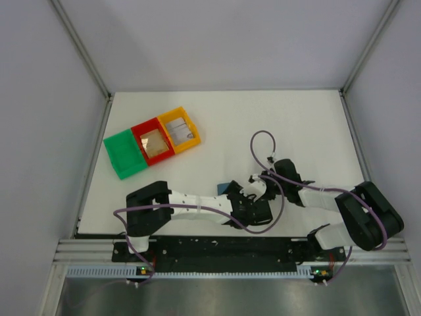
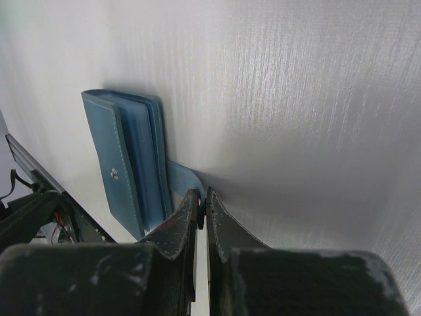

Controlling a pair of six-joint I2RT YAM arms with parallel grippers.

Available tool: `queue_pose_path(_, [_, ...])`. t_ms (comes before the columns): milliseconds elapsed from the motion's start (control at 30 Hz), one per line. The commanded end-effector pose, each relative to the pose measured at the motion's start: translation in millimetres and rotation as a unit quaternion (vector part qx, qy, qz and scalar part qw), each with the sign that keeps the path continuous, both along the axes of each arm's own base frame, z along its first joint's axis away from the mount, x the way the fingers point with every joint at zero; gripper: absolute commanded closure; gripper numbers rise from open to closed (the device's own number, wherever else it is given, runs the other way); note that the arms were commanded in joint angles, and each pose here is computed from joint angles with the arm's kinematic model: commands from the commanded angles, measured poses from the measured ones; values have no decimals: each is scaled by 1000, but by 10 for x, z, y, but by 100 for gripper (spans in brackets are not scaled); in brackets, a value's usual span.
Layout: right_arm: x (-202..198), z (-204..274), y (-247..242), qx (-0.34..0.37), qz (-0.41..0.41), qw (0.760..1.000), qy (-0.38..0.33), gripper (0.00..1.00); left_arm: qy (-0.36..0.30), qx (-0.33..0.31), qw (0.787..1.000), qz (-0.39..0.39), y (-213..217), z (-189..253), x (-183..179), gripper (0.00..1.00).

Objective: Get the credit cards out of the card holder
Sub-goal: Open the card holder at the center of the board.

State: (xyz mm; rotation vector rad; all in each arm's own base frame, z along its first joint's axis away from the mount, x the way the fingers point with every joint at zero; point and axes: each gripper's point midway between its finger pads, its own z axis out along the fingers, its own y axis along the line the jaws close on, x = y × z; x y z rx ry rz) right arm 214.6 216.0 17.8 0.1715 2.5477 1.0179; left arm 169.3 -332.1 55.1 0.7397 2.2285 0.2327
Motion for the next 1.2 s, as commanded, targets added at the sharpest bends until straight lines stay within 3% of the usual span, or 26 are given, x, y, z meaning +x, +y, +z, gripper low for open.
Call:
queue_pose_path(0, [94, 88, -18, 7, -9, 1000, -24, 100, -35, 9, 999, 33, 210, 180, 95, 22])
queue_pose_path(267, [98, 78, -33, 0, -8, 1000, -26, 100, -63, -19, 994, 87, 579, 361, 186, 24])
queue_pose_path(433, [121, 88, -41, -8, -4, 1000, -30, 100, -71, -78, 986, 131, 752, 447, 304, 24])
queue_pose_path(833, [156, 181, -36, -28, 21, 999, -40, 100, 11, -166, 957, 237, 1208, 38, 828, 26])
queue_pose_path(1167, [221, 343, -43, -53, 47, 996, -47, 100, 63, -222, 942, 245, 1216, -65, 979, 26])
